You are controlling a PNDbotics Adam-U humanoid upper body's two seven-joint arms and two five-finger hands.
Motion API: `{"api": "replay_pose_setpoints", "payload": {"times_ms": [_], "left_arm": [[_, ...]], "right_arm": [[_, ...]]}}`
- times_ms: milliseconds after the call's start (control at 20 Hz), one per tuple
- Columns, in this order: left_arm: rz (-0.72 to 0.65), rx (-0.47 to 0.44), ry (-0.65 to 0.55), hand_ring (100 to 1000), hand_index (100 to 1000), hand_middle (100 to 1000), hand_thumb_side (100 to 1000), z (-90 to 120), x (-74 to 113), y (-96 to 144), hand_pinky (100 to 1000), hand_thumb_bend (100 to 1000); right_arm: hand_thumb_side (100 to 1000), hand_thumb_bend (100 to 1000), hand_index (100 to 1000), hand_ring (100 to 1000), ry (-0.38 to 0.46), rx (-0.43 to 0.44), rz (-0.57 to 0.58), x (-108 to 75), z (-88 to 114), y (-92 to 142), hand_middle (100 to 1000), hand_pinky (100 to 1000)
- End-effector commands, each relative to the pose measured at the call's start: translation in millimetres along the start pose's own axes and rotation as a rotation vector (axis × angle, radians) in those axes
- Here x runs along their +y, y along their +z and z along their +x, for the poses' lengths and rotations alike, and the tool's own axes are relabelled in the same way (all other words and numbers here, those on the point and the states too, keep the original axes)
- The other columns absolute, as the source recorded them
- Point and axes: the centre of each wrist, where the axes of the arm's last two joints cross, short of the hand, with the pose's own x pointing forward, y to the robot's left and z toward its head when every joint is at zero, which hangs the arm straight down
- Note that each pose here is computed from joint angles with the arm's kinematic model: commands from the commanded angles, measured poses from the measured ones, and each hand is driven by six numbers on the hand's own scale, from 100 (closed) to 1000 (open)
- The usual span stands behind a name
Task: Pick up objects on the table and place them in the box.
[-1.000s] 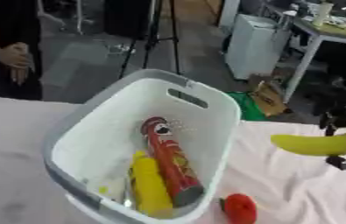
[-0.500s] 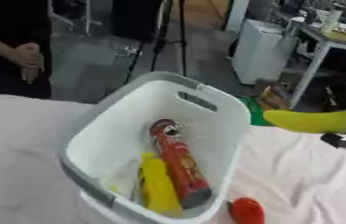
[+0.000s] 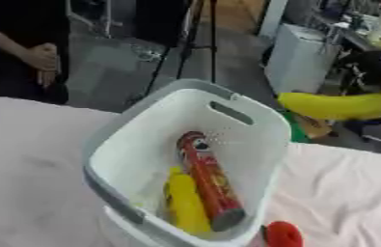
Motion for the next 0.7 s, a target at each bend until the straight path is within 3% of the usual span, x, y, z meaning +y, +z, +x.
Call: {"api": "replay_pose_setpoints", "payload": {"times_ms": [50, 700], "left_arm": [[-0.020, -0.021, 0.017, 444, 626, 548, 895, 2, -5.0, -5, 554, 100], [-0.044, -0.044, 0.045, 444, 627, 549, 895, 1, -11.8, -11, 554, 100]], "right_arm": [[563, 100, 449, 953, 0.016, 0.009, -0.030, -18.5, -5, 2, 636, 954], [579, 100, 441, 950, -0.035, -0.044, -0.079, -18.2, 0, -24, 621, 960]]}}
